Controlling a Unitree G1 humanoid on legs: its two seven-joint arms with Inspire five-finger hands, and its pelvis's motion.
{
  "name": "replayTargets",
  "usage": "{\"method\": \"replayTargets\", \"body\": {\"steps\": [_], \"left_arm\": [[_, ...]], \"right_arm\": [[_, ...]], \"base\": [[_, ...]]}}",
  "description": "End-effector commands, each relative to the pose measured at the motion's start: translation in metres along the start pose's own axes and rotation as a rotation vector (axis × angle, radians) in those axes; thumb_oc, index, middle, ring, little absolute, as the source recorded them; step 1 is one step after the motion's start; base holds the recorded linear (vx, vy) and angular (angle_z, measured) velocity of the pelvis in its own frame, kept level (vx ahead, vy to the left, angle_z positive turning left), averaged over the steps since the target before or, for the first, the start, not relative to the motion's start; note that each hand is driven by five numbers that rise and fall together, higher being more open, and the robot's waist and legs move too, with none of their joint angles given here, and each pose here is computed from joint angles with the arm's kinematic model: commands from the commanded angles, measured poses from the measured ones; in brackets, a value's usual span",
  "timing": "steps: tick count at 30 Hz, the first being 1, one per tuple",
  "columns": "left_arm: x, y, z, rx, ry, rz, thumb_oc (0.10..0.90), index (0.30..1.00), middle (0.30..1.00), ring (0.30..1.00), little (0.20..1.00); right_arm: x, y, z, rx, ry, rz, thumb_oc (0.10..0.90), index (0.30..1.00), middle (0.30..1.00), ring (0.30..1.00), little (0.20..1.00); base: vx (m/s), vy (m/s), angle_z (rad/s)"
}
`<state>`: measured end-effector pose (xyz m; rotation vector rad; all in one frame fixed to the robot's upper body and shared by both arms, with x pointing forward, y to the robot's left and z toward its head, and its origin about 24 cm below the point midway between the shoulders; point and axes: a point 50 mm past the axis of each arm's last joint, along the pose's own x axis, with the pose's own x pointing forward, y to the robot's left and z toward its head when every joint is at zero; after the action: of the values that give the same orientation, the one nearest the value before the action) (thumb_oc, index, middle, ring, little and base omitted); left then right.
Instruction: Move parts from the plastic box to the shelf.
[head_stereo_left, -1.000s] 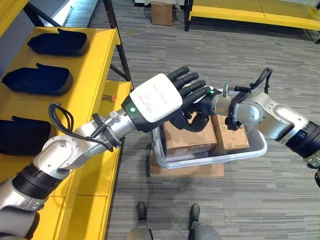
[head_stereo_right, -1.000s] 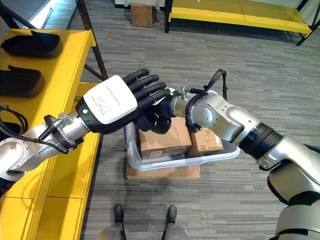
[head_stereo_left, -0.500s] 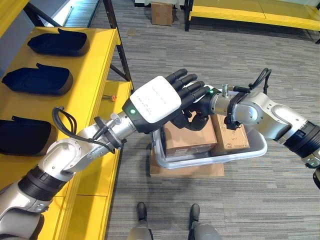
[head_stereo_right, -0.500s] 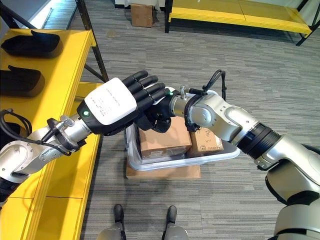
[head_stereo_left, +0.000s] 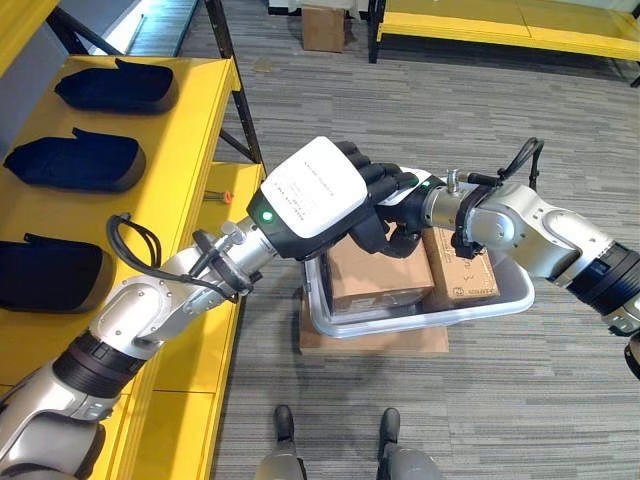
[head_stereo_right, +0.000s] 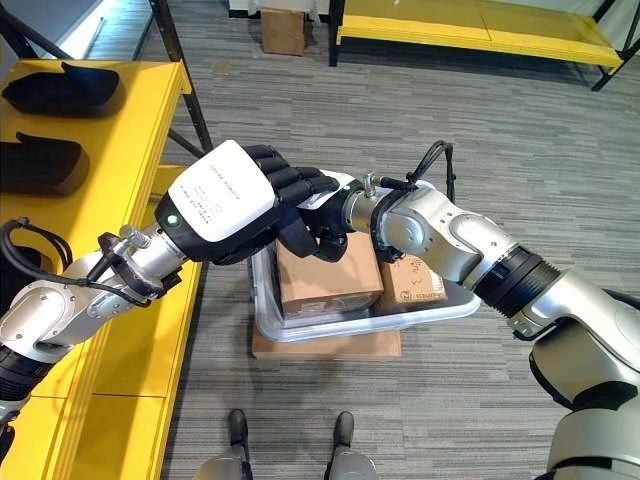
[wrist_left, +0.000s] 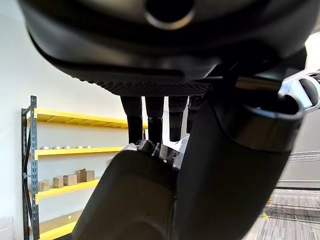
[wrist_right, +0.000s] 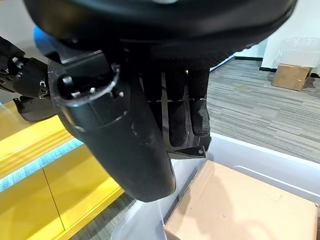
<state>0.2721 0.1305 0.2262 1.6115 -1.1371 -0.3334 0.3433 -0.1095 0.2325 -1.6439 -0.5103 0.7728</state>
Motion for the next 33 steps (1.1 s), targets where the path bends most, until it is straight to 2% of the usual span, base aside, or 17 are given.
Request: {"method": "replayTargets", "body": {"steps": [1, 13, 19, 20, 21, 22, 23, 24, 25, 33], "left_arm": [[-0.022, -0.052, 0.055, -0.234, -0.170, -0.194, 0.400, 0.300, 0.300, 0.300, 0.300], [-0.022, -0.054, 0.055, -0.252, -0.160, -0.189, 0.400, 0.300, 0.300, 0.300, 0.300], [-0.022, -0.054, 0.053, -0.250, -0.147, -0.173, 0.400, 0.300, 0.300, 0.300, 0.300], [-0.022, -0.054, 0.053, -0.250, -0.145, -0.173, 0.400, 0.300, 0.300, 0.300, 0.300], [-0.022, -0.055, 0.053, -0.250, -0.142, -0.173, 0.400, 0.300, 0.300, 0.300, 0.300], [-0.022, -0.055, 0.052, -0.250, -0.141, -0.174, 0.400, 0.300, 0.300, 0.300, 0.300], [-0.022, -0.055, 0.052, -0.248, -0.140, -0.173, 0.400, 0.300, 0.300, 0.300, 0.300], [-0.022, -0.055, 0.052, -0.248, -0.141, -0.173, 0.400, 0.300, 0.300, 0.300, 0.300], [-0.022, -0.055, 0.052, -0.248, -0.140, -0.173, 0.400, 0.300, 0.300, 0.300, 0.300], [-0.024, -0.056, 0.048, -0.244, -0.124, -0.176, 0.400, 0.300, 0.300, 0.300, 0.300]], "right_arm": [[-0.003, -0.102, 0.019, 0.052, -0.110, -0.527, 0.400, 0.300, 0.300, 0.300, 0.300], [-0.002, -0.110, 0.019, 0.046, -0.103, -0.556, 0.400, 0.300, 0.300, 0.300, 0.300], [-0.004, -0.126, 0.019, 0.031, -0.089, -0.627, 0.400, 0.300, 0.300, 0.300, 0.300], [-0.004, -0.127, 0.019, 0.030, -0.088, -0.634, 0.635, 0.629, 0.629, 0.629, 0.629], [-0.004, -0.129, 0.019, 0.030, -0.085, -0.640, 0.718, 0.745, 0.745, 0.745, 0.745], [-0.004, -0.131, 0.020, 0.027, -0.086, -0.645, 0.741, 0.778, 0.778, 0.778, 0.778], [-0.004, -0.132, 0.020, 0.023, -0.083, -0.650, 0.855, 0.937, 0.937, 0.937, 0.937], [-0.004, -0.134, 0.020, 0.023, -0.082, -0.658, 0.855, 0.937, 0.937, 0.937, 0.937], [-0.006, -0.137, 0.019, 0.023, -0.078, -0.674, 0.900, 1.000, 1.000, 1.000, 1.000], [-0.010, -0.149, 0.015, 0.024, -0.050, -0.729, 0.900, 1.000, 1.000, 1.000, 1.000]], "base": [[0.00, 0.000, 0.00], [0.00, 0.000, 0.00], [0.00, 0.000, 0.00], [0.00, 0.000, 0.00], [0.00, 0.000, 0.00], [0.00, 0.000, 0.00], [0.00, 0.000, 0.00], [0.00, 0.000, 0.00], [0.00, 0.000, 0.00], [0.00, 0.000, 0.00]]}}
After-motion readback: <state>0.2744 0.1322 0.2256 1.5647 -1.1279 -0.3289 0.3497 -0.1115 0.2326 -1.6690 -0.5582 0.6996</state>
